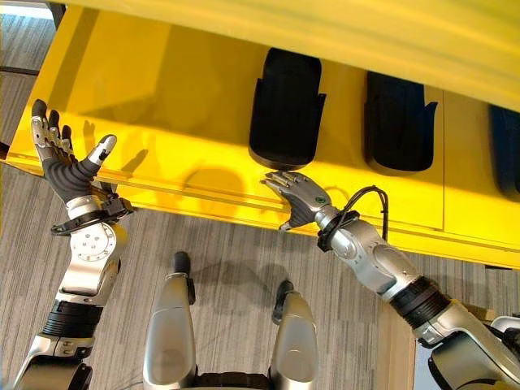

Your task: Move parts from the plastic box to the shelf.

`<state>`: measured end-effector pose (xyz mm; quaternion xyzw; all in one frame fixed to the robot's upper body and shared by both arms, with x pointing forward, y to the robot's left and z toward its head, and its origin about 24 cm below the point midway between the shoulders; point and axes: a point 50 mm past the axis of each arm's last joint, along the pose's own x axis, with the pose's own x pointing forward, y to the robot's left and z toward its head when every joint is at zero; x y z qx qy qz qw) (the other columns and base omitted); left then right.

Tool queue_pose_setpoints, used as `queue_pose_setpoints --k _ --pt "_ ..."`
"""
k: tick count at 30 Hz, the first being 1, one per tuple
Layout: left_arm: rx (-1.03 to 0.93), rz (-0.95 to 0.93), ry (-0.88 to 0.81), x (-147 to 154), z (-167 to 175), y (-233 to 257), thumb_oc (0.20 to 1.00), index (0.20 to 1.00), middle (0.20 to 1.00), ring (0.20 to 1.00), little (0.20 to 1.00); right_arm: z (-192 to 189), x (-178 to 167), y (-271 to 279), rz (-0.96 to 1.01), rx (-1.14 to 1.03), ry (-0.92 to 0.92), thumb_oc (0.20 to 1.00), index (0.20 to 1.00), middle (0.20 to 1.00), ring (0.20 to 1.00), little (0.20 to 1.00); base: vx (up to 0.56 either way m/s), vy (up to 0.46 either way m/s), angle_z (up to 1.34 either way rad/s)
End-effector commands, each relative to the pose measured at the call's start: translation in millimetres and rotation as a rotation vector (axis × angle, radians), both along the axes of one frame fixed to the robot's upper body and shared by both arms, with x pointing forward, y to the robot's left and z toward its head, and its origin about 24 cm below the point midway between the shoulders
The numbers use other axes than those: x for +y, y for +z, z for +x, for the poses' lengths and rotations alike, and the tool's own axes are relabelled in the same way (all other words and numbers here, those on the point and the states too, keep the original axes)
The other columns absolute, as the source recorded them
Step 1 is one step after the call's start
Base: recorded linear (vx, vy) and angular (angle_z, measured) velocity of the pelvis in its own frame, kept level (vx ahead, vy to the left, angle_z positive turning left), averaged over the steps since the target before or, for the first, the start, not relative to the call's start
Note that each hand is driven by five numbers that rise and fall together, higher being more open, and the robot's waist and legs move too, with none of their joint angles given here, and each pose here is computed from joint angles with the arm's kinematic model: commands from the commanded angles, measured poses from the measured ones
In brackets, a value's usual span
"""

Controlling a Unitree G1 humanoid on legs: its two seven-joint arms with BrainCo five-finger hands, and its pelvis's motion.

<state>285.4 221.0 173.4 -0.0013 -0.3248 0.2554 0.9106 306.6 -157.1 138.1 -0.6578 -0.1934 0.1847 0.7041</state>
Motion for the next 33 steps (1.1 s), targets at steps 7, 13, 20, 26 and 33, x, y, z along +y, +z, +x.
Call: queue_pose_setpoints --k 7,13,20,26,33 --pt "-0.066 0.014 -0.043 -4 -11 10 1.000 1.000 1.000 1.000 1.000 14 -24 25 -0.041 -0.116 -0.121 1.000 1.000 1.000 1.000 1.000 0.00 0.000 0.00" --pt "-0.060 0.014 -0.048 -3 -12 9 1.000 1.000 1.000 1.000 1.000 17 -25 32 -0.042 -0.140 -0.123 1.000 1.000 1.000 1.000 1.000 0.00 0.000 0.00" --pt "-0.059 0.007 -0.053 -3 -12 9 1.000 1.000 1.000 1.000 1.000 20 -24 37 -0.043 -0.150 -0.127 1.000 1.000 1.000 1.000 1.000 0.00 0.000 0.00" --pt "-0.052 0.007 -0.052 -4 -11 8 1.000 1.000 1.000 1.000 1.000 23 -24 40 -0.028 -0.170 -0.139 1.000 1.000 1.000 1.000 1.000 0.00 0.000 0.00" --pt "-0.040 0.012 -0.067 -5 -11 6 1.000 1.000 1.000 1.000 1.000 26 -22 46 -0.019 -0.185 -0.143 1.000 1.000 1.000 1.000 1.000 0.00 0.005 0.01"
